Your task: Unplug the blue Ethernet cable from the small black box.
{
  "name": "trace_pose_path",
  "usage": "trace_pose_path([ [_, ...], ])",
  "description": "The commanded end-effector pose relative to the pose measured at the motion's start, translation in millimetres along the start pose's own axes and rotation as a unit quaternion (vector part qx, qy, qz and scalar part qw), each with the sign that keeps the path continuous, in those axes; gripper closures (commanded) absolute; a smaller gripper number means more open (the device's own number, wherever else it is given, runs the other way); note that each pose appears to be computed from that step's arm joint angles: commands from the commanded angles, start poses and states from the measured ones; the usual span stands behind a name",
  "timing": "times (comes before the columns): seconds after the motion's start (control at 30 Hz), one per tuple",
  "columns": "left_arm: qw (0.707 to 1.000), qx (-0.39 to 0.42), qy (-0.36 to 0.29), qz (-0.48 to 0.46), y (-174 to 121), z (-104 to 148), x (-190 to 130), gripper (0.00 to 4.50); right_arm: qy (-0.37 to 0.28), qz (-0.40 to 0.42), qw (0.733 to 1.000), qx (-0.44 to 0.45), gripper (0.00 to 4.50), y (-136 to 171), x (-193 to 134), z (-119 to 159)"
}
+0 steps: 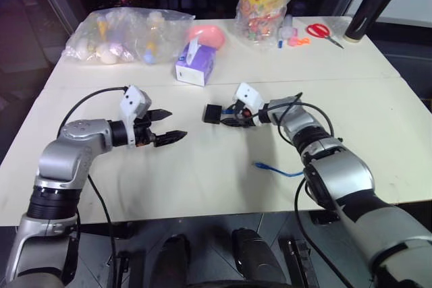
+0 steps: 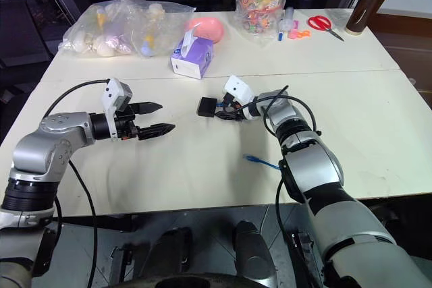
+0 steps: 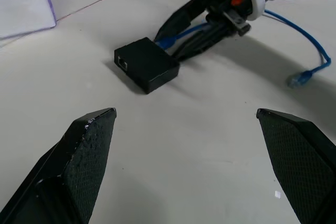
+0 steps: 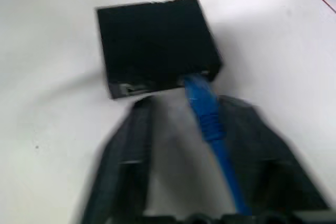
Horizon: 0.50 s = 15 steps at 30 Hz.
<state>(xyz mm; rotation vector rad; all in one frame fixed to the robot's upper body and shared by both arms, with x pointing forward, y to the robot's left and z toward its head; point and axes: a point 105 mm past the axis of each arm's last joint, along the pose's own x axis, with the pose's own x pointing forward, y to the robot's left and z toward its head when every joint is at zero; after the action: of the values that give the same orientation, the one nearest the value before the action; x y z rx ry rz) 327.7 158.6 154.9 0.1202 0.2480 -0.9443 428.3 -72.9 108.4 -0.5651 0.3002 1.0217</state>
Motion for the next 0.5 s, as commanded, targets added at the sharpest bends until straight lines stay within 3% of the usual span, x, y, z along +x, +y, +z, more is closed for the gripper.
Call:
trace_pose_path([
  [0.03,0.999,0.013,-0.021,0.02,8,12,-5,0.0,0.018,-0.033,0.998,-0.048,4.4,-13,-9,-2],
  [0.13,0.999,0.006,-0.03,0.035,20,13,-2,0.0,0.017,-0.077,0.989,-0.122,4.4,-28,-22,3],
  [0.23,0.998,-0.017,-0.057,0.029,33,23,5,0.0,-0.021,-0.162,0.956,-0.244,4.4,-50,-47,29],
  [0.33,0.992,-0.06,-0.105,-0.032,33,44,17,0.0,-0.088,-0.22,0.91,-0.339,4.4,-54,-74,61],
  [0.5,0.959,-0.127,-0.18,-0.178,19,87,38,0.0,-0.163,-0.293,0.851,-0.405,4.4,-44,-116,95],
])
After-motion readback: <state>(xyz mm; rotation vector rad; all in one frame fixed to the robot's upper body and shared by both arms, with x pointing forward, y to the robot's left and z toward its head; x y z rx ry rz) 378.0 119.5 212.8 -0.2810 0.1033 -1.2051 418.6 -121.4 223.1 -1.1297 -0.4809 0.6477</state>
